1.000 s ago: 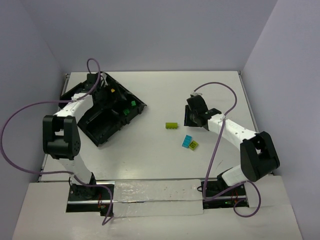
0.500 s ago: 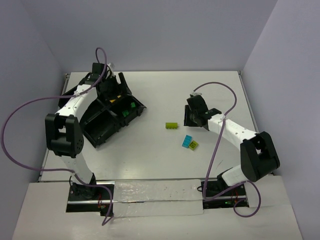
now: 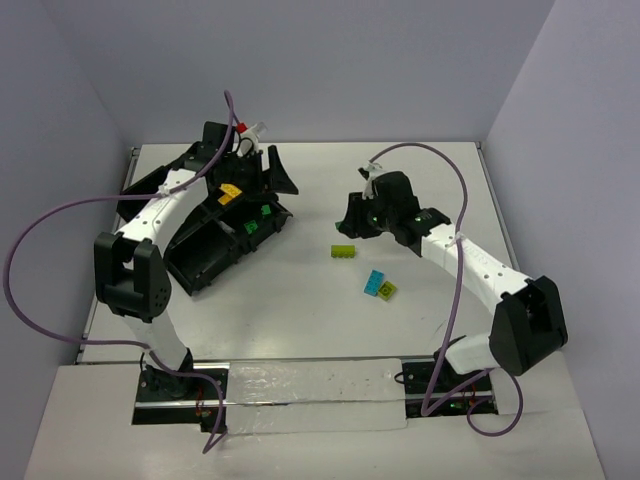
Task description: Sort the legos into containers by color
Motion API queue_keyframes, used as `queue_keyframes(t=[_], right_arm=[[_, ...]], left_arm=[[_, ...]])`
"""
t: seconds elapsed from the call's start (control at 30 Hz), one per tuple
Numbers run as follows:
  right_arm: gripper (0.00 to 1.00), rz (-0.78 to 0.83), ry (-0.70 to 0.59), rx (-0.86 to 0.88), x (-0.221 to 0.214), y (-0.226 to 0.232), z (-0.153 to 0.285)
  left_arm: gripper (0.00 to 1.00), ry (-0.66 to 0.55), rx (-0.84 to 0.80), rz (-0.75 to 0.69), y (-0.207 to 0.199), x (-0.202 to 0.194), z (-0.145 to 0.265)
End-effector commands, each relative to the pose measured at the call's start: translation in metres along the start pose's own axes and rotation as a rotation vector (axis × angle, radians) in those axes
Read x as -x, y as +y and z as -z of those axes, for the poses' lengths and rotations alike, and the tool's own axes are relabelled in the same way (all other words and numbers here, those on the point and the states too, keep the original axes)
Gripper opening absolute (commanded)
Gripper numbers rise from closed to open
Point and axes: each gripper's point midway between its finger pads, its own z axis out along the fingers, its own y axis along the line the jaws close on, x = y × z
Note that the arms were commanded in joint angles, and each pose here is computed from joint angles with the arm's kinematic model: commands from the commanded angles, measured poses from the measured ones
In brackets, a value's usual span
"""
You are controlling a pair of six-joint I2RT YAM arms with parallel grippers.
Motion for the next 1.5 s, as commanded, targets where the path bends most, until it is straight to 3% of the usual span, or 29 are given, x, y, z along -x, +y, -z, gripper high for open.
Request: queue_keyframes(t=[0.0, 0.2, 0.43, 0.7, 0.93, 1.07, 1.17, 1.23, 1.47], right_arm=[[0.17, 0.146, 0.011, 0.140, 0.015, 0.049, -0.001], [0.17, 0.206, 0.048, 0.231, 0.013, 0.095, -0.021], [0.17, 0.242, 0.014, 0.290, 0.040, 0.147, -0.062], [0.19, 0.211, 0.029, 0.143, 0.052, 0.146, -0.140], [0.21, 0.214, 0.021, 0.148, 0.070, 0.160, -0.169], [0.31, 0.215, 0.033, 0.154, 0.067, 0.164, -0.188], [0.49, 0.226, 0.036, 0.169, 0.066, 0.170, -0.191], [0.83, 0.241, 0.015, 0.178, 0.072, 0.176, -0.186], [0.86, 0.250, -0.125, 0.108, 0.114, 0.165, -0.136]], left_arm=[[0.87, -0.130, 0.049, -0.003, 0.002, 0.037, 0.040], [0.87, -0.223, 0.225, 0.112, 0.056, 0.051, 0.093], [0.87, -0.316, 0.418, 0.203, 0.086, 0.051, 0.118], [0.88, -0.498, 0.663, 0.221, 0.105, 0.061, 0.167], [0.88, -0.521, 0.674, 0.213, 0.101, 0.059, 0.175], [0.88, -0.518, 0.657, 0.216, 0.099, 0.057, 0.174], [0.89, -0.514, 0.651, 0.216, 0.099, 0.056, 0.172], [0.90, -0.505, 0.644, 0.215, 0.099, 0.054, 0.170], [0.91, -0.486, 0.619, 0.204, 0.098, 0.051, 0.160]])
